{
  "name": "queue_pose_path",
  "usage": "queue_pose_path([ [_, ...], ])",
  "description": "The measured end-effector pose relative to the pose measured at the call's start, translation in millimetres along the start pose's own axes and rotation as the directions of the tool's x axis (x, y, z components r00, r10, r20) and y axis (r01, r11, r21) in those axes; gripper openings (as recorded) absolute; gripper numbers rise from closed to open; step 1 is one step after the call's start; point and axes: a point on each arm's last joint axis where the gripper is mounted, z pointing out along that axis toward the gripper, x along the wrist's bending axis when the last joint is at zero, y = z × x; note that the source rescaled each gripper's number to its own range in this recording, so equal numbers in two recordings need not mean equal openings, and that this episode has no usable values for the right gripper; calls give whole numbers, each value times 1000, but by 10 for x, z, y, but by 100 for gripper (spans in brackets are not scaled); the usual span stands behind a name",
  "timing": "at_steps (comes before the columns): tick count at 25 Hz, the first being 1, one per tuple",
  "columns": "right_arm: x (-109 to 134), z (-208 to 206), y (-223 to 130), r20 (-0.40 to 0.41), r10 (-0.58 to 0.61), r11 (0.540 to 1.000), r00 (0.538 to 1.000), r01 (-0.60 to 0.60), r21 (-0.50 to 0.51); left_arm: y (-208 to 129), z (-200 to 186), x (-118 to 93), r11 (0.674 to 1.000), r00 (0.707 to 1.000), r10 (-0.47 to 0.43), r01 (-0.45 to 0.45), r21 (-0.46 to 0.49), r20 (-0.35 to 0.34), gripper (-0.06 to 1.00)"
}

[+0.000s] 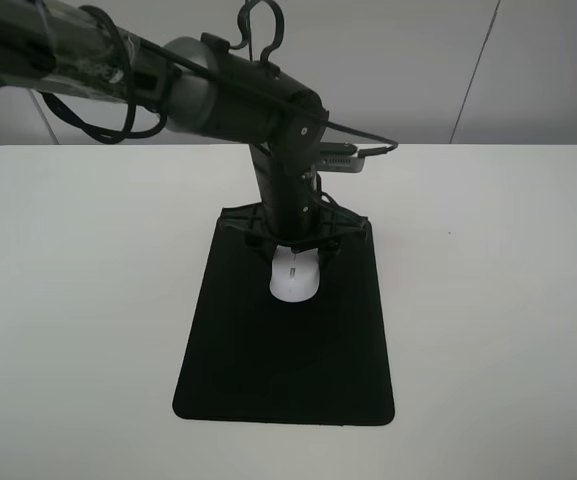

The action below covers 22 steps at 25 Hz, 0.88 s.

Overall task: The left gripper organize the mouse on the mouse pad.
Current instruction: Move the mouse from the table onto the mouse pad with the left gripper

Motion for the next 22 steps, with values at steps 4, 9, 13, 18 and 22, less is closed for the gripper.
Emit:
queue_pose_path([
  [4,0,0,0,0,0,1000,1000,0,0,-8,79,0,1000,1000,-11,11,0,-7,1],
  [9,0,0,0,0,0,1000,1000,0,0,-35,156,19,999,999,-28,28,-23,18,1],
  [13,0,0,0,0,0,1000,1000,0,0,-108,249,79,999,999,-36,36,-15,14,1],
  [18,0,0,0,0,0,1000,1000,0,0,-118,270,86,999,999,-37,38,-22,22,1],
  [22,0,0,0,0,0,1000,1000,0,0,-117,270,85,999,1000,-22,22,-24,23,1],
])
